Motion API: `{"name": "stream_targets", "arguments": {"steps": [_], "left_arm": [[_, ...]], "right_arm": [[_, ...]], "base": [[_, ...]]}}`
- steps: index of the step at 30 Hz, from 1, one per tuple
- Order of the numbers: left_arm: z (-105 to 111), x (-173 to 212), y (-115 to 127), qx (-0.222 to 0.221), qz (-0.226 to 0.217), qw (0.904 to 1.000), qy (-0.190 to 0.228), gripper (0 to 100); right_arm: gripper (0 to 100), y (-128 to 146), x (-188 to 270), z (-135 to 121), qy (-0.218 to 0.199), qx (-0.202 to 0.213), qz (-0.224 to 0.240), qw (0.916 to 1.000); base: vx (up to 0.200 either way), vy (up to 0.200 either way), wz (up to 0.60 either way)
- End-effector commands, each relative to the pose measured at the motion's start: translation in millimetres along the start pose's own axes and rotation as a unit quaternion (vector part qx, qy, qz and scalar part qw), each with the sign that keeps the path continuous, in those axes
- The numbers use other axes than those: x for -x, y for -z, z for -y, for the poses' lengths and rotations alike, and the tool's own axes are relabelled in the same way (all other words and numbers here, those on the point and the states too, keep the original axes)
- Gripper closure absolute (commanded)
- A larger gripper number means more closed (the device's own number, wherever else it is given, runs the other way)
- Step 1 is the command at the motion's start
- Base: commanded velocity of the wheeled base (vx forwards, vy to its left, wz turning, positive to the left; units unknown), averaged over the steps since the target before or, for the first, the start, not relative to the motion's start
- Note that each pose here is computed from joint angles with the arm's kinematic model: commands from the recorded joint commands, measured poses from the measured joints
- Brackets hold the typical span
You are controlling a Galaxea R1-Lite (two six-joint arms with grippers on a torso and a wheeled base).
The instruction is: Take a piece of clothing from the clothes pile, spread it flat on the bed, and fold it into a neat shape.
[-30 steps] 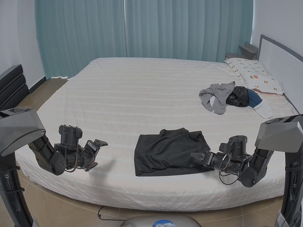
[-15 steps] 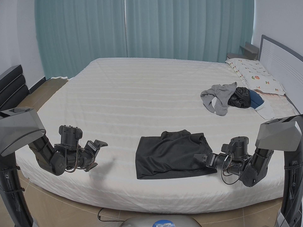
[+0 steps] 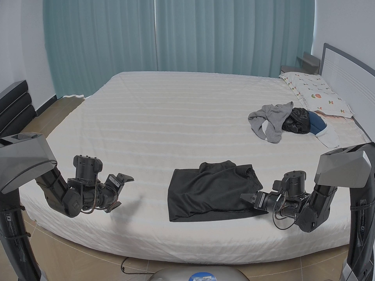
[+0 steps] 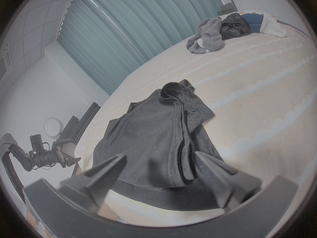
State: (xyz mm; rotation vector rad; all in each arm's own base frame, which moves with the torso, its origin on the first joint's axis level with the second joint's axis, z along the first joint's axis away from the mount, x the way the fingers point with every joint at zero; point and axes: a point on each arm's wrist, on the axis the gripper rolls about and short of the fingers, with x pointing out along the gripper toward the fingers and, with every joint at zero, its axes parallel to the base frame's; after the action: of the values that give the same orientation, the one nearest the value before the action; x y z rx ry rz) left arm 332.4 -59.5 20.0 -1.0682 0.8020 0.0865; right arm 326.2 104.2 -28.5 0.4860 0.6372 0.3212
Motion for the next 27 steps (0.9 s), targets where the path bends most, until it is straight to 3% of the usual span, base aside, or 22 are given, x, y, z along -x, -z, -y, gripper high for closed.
{"name": "stream_targets", "arguments": {"steps": [1,13,27], "left_arm": [[0,0,0,0.0,-0.001,1.0,0.0,0],[0,0,0,0.0,-0.001,1.0,0.0,0],[0,0,0,0.0,-0.002,1.0,-0.001,0]], "right_arm": [[100,-1,7,-1,0.002,0.004,0.0,1.0],[100,-7,33,7,0.017,0.013,0.001,0.9998],[100,0,49,21,0.03,0.065,-0.027,0.9971]], "base": [[0.0,0.0,0.0],[0.0,0.0,0.0],[0.0,0.0,0.0]]}}
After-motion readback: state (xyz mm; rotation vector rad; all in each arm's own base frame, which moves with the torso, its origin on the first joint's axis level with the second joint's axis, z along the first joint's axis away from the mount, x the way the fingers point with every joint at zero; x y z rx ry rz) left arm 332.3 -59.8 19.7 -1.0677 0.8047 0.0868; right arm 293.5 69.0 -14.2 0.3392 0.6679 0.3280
